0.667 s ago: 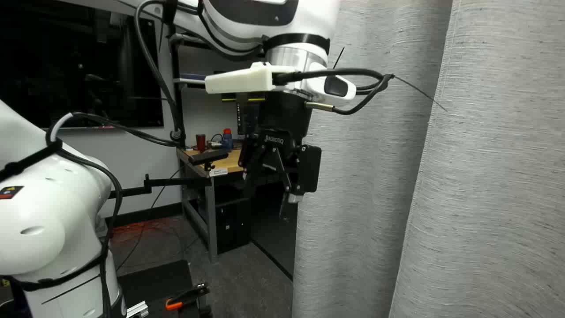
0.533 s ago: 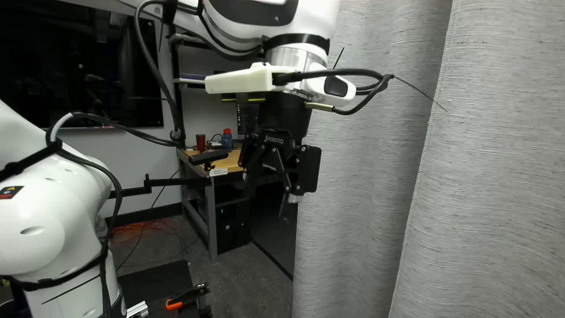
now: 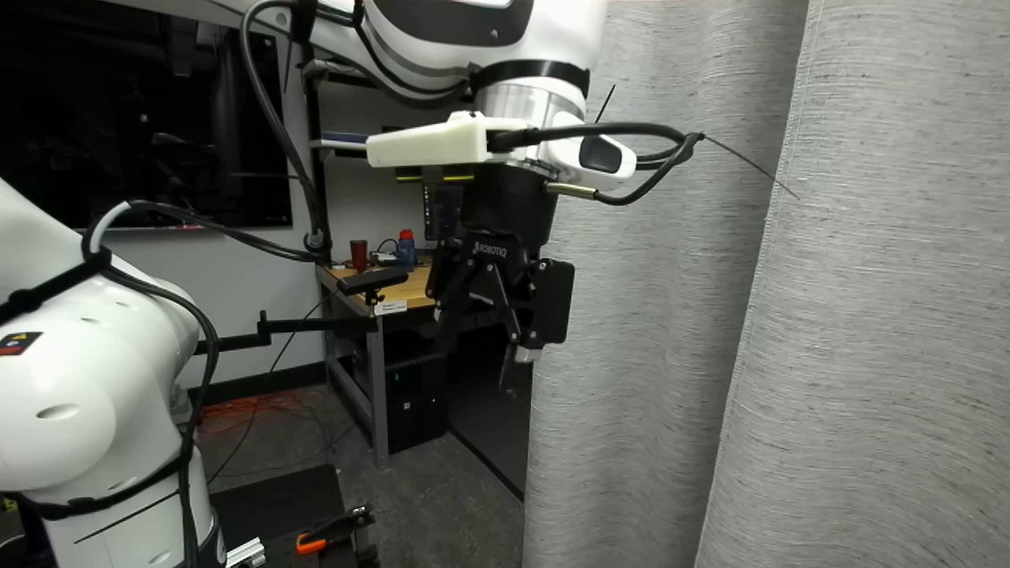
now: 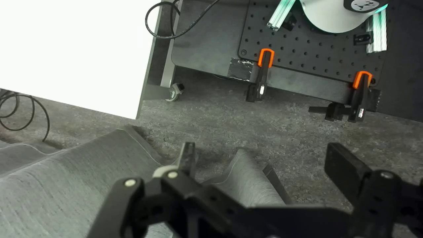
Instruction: Close the curtain
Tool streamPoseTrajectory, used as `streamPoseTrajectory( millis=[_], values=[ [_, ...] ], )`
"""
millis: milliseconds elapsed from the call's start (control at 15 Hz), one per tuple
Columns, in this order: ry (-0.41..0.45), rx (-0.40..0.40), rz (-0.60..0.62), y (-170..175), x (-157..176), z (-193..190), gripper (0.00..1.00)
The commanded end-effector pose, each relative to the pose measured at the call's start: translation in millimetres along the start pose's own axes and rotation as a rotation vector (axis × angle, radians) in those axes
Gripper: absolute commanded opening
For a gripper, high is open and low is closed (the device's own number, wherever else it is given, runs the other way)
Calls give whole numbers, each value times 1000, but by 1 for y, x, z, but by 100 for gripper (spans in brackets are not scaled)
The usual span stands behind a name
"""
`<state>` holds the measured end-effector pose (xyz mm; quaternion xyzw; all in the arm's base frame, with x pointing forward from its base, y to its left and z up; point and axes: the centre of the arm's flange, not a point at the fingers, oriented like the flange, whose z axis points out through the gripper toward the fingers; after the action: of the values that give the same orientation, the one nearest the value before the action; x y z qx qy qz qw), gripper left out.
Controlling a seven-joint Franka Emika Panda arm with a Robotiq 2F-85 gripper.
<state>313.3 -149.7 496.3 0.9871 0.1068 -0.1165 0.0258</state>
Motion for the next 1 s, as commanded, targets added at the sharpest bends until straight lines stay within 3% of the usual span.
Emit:
streamPoseTrajectory(
  millis=[0,933],
  values=[
    [0,0,0,0,0,0,100],
    [21,-14,5,0,2,-1,100]
  ],
)
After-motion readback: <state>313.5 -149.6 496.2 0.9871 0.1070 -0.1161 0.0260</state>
